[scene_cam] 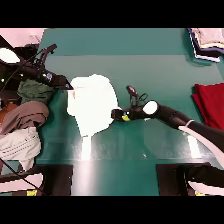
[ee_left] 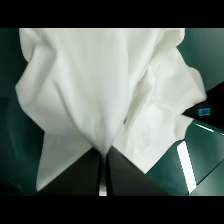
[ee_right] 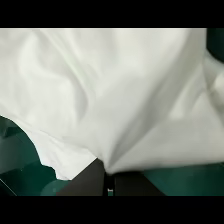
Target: Fold the shirts.
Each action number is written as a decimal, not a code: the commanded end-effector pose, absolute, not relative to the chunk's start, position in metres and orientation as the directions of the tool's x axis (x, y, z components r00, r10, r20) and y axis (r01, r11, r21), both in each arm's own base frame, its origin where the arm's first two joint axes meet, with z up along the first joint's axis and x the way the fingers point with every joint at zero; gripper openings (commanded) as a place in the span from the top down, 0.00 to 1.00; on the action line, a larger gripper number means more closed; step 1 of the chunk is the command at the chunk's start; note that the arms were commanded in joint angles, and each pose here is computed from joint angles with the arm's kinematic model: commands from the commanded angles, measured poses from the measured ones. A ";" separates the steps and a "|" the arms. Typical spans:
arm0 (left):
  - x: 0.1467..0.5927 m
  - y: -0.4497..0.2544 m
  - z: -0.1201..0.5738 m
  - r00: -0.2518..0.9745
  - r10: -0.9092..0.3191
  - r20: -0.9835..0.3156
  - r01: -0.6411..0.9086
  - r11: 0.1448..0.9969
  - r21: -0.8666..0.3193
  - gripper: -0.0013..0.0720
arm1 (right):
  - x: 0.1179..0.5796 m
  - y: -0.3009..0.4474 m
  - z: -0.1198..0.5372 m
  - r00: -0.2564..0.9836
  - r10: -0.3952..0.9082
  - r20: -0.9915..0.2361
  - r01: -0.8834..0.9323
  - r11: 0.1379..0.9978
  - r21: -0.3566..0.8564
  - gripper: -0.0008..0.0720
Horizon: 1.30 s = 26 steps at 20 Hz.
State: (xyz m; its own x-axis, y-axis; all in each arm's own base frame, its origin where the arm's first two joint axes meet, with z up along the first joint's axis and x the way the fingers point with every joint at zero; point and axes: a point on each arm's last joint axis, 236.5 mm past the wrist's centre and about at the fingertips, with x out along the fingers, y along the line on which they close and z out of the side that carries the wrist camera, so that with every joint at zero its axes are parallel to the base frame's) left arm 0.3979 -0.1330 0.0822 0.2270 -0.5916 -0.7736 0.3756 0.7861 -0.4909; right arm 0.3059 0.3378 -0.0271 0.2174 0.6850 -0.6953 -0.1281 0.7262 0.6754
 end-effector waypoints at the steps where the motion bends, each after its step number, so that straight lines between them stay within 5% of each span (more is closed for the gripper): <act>1: 0.404 -0.106 0.109 0.294 -0.560 -0.775 0.378 0.813 -0.444 0.95 | 0.316 0.290 0.015 0.235 0.616 -0.752 -0.243 0.786 0.568 0.97; 5: 0.409 -0.072 0.186 0.468 -0.516 -0.717 0.375 0.851 -0.368 0.95 | 0.340 0.171 0.104 0.414 0.440 -0.797 -0.186 0.898 0.399 0.97; 13: 0.344 -0.102 0.325 0.602 -0.574 -0.555 0.525 0.808 -0.267 0.95 | 0.309 0.094 0.341 0.833 0.370 -0.411 -0.240 0.911 0.335 0.97; 21: 0.213 -0.157 0.492 0.698 -0.697 -0.160 0.708 0.707 0.009 0.95 | 0.246 0.089 0.449 0.899 0.368 -0.237 -0.315 0.920 0.234 0.97; 26: 0.247 -0.144 0.450 0.698 -0.668 -0.258 0.675 0.734 -0.074 0.95 | 0.287 0.093 0.426 0.831 0.373 -0.413 -0.308 0.926 0.217 0.97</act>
